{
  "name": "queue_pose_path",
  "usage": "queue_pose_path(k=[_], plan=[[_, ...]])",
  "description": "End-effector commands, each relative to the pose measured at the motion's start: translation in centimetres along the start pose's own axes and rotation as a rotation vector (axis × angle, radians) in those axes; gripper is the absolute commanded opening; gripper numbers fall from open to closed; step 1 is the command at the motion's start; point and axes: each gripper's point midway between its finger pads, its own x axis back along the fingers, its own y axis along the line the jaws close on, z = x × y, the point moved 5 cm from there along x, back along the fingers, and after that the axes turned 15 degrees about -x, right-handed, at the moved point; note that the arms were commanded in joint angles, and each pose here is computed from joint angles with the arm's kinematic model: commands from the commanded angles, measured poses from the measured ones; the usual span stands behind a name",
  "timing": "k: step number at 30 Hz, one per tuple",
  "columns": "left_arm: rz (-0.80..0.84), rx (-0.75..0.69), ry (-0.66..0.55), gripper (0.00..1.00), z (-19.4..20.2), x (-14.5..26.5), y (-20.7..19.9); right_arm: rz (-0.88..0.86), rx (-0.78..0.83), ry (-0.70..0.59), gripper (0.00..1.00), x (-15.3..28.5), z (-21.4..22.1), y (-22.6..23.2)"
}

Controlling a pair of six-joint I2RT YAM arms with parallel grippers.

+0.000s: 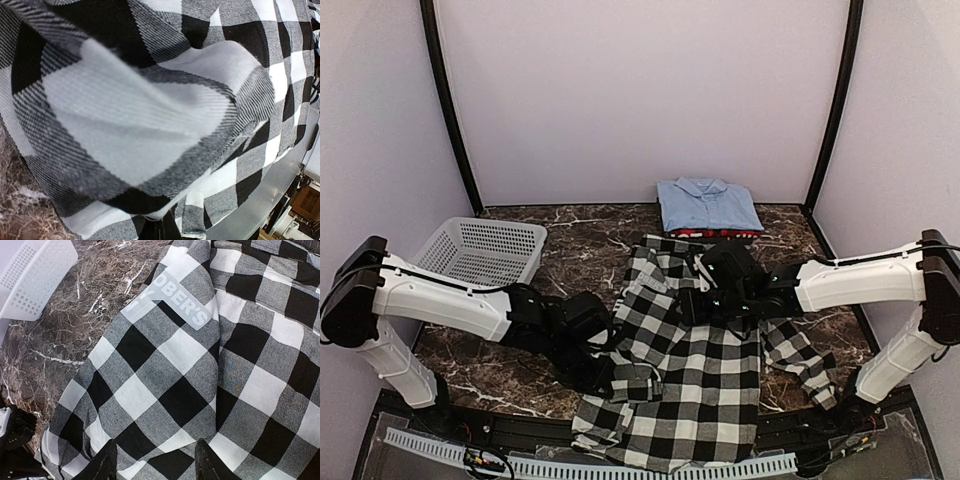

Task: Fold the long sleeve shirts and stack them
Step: Pick up the sleeve from the 1/3-folded shirt, then place the sleeve of the 1/3-folded shirt.

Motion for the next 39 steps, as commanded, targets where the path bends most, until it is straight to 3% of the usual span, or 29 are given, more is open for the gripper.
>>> queue_pose_path(k=[1, 8, 14, 19, 22, 32, 39], plan=[[0.019, -0.036, -0.028, 0.00, -0.5, 3.0, -1.7, 0.017, 0.023, -0.044, 0.50, 0.1, -0.6, -0.3], [0.210, -0.055, 0.002, 0.00, 0.5, 6.3, -4.8, 0.012, 0.068, 0.004, 0.51, -0.5, -0.1, -0.2], [0.265, -0.061, -0.063, 0.00, -1.1, 9.4, -5.9, -0.047, 0.067, 0.023, 0.58, -0.4, 1.0, -0.3], [0.333, -0.061, -0.186, 0.00, -5.6, 12.4, -6.2, 0.030, 0.029, -0.048, 0.59, 0.1, 0.2, -1.7], [0.351, -0.088, -0.185, 0.00, -8.4, 12.5, -6.8, 0.073, 0.003, -0.082, 0.59, 0.6, -0.6, -2.6], [0.395, -0.323, -0.302, 0.00, -19.6, 14.5, -11.1, 0.160, -0.177, -0.244, 0.60, 4.5, -3.1, -7.8], [0.446, -0.434, -0.366, 0.00, -22.7, 15.6, -13.2, 0.200, -0.268, -0.371, 0.61, 7.7, -5.0, -10.3]])
